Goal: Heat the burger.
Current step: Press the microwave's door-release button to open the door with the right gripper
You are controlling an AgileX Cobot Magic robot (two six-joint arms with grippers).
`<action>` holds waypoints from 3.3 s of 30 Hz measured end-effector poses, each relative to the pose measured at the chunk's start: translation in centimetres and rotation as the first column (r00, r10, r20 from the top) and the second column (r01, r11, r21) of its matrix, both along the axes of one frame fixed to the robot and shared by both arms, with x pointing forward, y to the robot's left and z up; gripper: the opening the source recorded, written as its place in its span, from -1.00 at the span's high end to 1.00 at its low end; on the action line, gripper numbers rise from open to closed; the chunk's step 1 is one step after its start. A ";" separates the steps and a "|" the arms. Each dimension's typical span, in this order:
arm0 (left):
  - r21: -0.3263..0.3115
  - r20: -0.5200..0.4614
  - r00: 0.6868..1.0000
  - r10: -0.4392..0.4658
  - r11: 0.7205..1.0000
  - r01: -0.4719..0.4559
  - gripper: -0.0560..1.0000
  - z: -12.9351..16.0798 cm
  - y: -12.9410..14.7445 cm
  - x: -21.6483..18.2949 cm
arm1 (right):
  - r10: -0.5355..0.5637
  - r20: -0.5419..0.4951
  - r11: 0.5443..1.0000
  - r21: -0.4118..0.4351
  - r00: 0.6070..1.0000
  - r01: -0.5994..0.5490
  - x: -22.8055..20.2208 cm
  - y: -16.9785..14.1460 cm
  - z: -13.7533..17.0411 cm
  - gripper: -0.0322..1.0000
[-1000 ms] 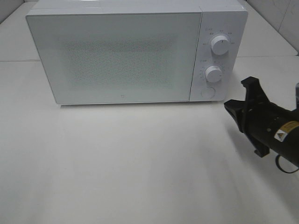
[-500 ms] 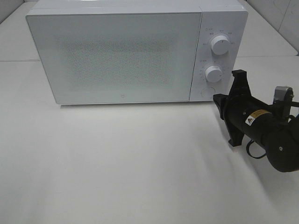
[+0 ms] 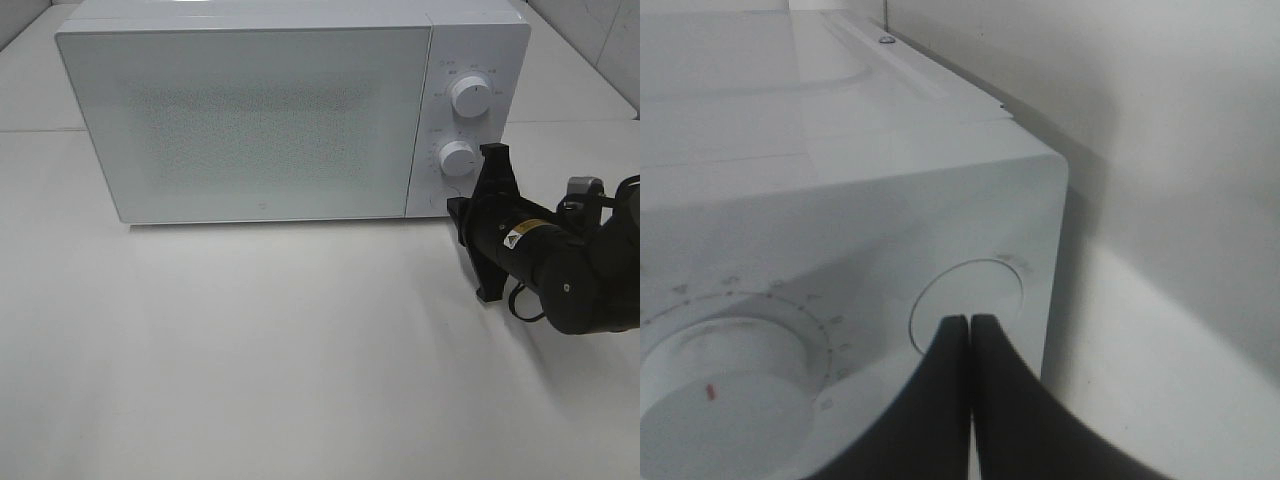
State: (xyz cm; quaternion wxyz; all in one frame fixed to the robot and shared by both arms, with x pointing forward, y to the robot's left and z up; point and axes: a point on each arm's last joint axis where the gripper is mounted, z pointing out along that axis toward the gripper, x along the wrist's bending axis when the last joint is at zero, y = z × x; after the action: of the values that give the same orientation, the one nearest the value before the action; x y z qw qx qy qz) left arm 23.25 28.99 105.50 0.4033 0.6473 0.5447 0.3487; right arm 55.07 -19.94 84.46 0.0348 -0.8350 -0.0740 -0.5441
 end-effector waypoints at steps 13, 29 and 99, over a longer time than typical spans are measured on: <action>0.000 0.000 1.000 0.000 1.000 0.000 -0.98 0.0 0.0 0.0 | -0.011 -0.041 1.000 -0.004 0.999 0.011 2.2 0.8 -0.6 0.90; 0.000 0.000 1.000 0.000 1.000 0.000 -0.98 0.0 0.0 0.0 | -0.043 -0.018 0.999 -0.001 0.999 0.043 2.4 0.8 -0.6 0.90; 0.000 0.000 1.000 0.000 1.000 0.000 -0.98 0.0 0.0 0.0 | -0.043 -0.048 0.999 0.019 0.998 0.044 2.0 0.9 0.8 0.90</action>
State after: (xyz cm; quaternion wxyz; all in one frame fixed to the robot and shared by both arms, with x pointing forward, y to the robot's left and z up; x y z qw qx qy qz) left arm 23.25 28.99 105.50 0.4033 0.6473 0.5447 0.3487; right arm 57.10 -19.07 85.24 0.0328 -0.8487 -0.0496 -0.5256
